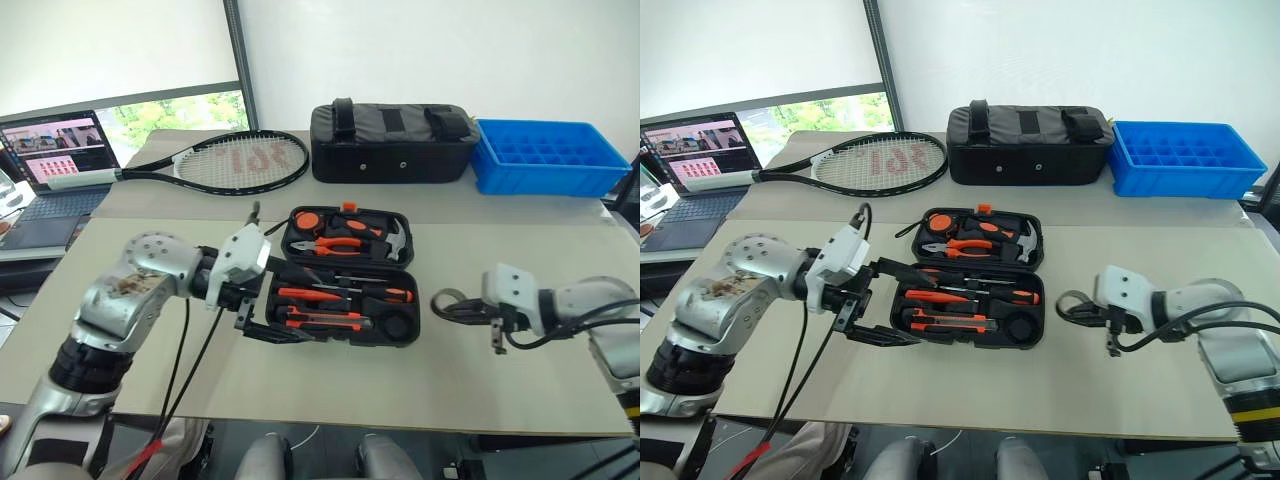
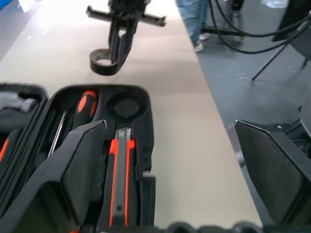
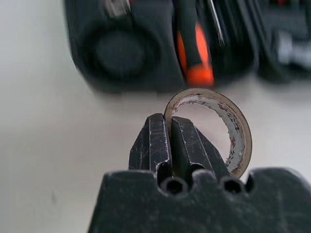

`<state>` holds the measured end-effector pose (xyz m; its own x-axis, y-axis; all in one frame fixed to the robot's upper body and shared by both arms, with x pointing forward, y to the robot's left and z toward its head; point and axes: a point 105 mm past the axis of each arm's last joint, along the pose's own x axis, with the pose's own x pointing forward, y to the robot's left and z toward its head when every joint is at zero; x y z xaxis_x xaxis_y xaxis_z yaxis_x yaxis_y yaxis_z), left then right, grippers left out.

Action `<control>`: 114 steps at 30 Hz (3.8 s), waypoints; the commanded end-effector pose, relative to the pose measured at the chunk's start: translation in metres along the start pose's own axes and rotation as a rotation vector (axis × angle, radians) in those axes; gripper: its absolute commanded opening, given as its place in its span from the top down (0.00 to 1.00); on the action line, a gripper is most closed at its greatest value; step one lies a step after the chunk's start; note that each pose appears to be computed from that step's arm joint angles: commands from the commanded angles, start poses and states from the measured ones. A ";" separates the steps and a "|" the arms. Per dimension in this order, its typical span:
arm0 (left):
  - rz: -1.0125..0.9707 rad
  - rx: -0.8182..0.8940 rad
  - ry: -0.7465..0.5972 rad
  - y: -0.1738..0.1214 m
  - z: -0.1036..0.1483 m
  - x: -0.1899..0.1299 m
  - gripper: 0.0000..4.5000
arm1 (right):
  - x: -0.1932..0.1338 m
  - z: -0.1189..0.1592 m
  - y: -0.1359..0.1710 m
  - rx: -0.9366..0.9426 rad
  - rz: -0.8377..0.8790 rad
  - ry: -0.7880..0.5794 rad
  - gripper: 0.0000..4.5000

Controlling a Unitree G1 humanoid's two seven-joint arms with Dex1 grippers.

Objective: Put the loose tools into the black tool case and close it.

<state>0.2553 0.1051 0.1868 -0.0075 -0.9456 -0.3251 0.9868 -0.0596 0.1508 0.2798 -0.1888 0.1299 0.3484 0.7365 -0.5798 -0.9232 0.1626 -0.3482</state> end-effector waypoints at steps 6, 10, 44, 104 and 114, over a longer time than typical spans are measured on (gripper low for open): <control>0.152 0.003 0.004 -0.003 0.004 -0.018 0.00 | 0.028 0.030 0.017 -0.102 0.184 -0.017 0.99; 0.171 0.000 0.004 -0.004 0.004 -0.019 0.00 | 0.034 0.031 0.018 -0.109 0.214 -0.008 0.99; 0.547 -0.796 -0.221 0.144 -0.082 -0.037 0.00 | 0.017 -0.025 -0.131 1.066 -0.393 -0.273 0.01; 0.553 -0.054 -0.150 0.150 -0.046 -0.023 0.99 | -0.003 0.010 -0.122 0.594 -0.471 -0.569 1.00; 0.599 0.367 -0.024 0.122 -0.062 -0.027 0.99 | -0.001 0.006 -0.089 0.112 -0.538 -0.482 1.00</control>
<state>0.3924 0.1470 0.1495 0.5336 -0.8437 -0.0591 0.7566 0.4450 0.4791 0.3673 -0.2125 0.1458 0.7287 0.6848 0.0001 -0.6648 0.7075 -0.2398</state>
